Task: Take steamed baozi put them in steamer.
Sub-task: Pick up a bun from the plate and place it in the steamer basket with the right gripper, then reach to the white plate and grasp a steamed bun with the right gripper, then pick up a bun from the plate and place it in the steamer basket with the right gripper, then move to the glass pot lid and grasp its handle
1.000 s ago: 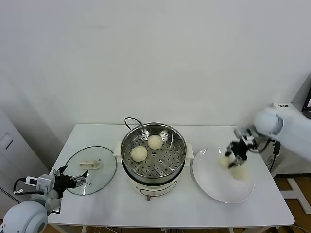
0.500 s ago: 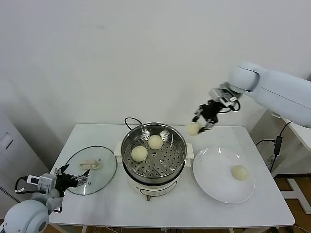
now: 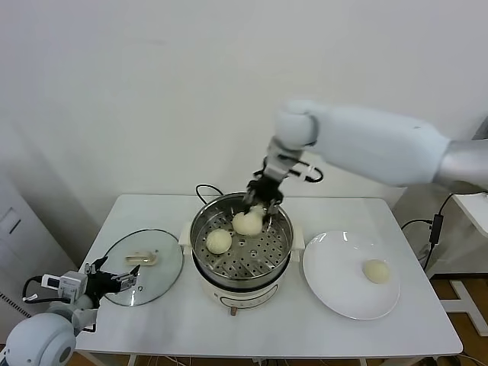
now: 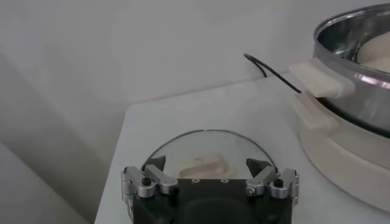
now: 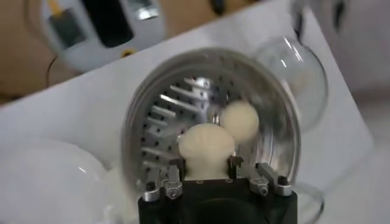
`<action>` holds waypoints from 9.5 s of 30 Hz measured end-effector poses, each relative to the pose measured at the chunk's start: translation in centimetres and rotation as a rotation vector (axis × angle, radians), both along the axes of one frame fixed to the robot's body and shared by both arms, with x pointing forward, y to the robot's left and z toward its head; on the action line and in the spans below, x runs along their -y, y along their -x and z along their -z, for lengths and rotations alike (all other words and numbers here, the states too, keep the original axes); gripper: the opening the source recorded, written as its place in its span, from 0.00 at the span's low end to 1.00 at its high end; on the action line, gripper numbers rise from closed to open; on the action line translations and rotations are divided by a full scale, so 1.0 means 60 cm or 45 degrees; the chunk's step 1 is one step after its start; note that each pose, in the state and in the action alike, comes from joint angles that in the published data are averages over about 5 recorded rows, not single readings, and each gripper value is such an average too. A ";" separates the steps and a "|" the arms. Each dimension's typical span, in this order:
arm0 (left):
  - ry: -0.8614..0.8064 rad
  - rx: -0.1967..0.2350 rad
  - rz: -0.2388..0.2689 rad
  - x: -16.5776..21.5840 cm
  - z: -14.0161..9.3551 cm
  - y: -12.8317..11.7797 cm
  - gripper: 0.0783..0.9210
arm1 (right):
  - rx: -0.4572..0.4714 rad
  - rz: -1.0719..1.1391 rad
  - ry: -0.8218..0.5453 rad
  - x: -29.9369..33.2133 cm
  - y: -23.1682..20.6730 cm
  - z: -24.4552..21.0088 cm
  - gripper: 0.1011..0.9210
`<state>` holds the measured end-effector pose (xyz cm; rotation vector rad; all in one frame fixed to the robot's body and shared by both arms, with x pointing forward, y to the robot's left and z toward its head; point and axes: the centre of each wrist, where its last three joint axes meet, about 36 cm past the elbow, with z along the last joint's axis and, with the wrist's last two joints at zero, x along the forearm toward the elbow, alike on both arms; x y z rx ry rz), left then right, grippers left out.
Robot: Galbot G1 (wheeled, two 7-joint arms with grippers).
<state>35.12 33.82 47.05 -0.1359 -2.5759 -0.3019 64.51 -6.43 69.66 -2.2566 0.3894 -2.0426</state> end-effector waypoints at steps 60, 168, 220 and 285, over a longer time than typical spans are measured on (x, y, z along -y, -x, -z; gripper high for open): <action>-0.002 0.009 -0.014 -0.013 -0.001 0.000 0.88 | 0.168 0.475 0.085 0.190 -0.095 -0.042 0.88; -0.012 0.001 -0.040 -0.013 -0.007 0.002 0.88 | -0.242 1.728 -0.073 0.482 -0.029 0.042 0.41; 0.003 0.015 -0.031 -0.010 -0.006 -0.009 0.88 | -0.307 1.935 -0.086 0.149 0.011 0.189 0.63; -1.091 0.518 0.379 -0.050 0.137 0.058 0.88 | -0.205 2.581 -2.409 0.598 0.374 0.557 0.88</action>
